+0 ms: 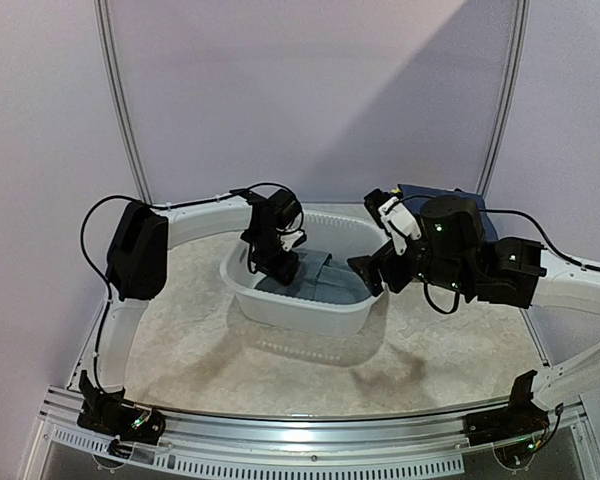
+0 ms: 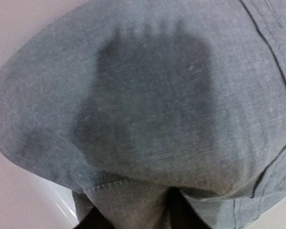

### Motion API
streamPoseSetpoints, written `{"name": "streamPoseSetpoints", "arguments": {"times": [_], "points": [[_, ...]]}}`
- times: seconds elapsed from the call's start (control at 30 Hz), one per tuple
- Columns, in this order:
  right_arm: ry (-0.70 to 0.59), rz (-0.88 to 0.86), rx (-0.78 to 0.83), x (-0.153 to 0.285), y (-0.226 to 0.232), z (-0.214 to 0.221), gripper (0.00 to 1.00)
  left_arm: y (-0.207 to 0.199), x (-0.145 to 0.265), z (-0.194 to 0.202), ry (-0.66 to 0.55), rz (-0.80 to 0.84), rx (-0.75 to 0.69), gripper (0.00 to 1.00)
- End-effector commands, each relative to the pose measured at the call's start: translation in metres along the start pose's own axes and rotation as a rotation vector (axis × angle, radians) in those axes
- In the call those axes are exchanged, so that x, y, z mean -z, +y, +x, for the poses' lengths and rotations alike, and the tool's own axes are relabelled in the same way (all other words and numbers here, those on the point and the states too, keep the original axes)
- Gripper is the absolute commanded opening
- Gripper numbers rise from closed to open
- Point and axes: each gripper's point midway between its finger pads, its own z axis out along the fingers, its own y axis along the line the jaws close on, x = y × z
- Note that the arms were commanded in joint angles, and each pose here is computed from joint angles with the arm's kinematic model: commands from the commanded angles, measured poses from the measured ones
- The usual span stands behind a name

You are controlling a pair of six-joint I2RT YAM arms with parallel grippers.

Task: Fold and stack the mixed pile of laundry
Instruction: Pick up the crumpled shirt from the bin.

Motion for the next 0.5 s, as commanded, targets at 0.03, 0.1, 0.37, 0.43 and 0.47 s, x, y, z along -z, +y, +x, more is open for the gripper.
{"name": "streamPoseSetpoints", "arguments": {"times": [0.03,0.1,0.37,0.43,0.47], "points": [[0.005,0.145,-0.194,0.005,-0.05,0.01,0.99,-0.007,-0.004,-0.007,-0.014,0.01,0.003,0.12],[0.01,0.182,-0.278,0.007,-0.068,0.016,0.99,-0.007,0.008,-0.013,-0.045,0.01,0.008,0.01],[0.107,0.266,-0.507,0.007,-0.101,0.05,0.99,-0.016,0.097,-0.038,-0.257,0.036,0.016,0.0],[0.125,0.228,-0.567,0.004,-0.1,0.057,0.99,-0.018,0.125,-0.042,-0.324,0.042,0.016,0.0],[0.131,0.209,-0.597,0.001,-0.098,0.06,0.99,-0.019,0.138,-0.044,-0.357,0.045,0.017,0.0]]}}
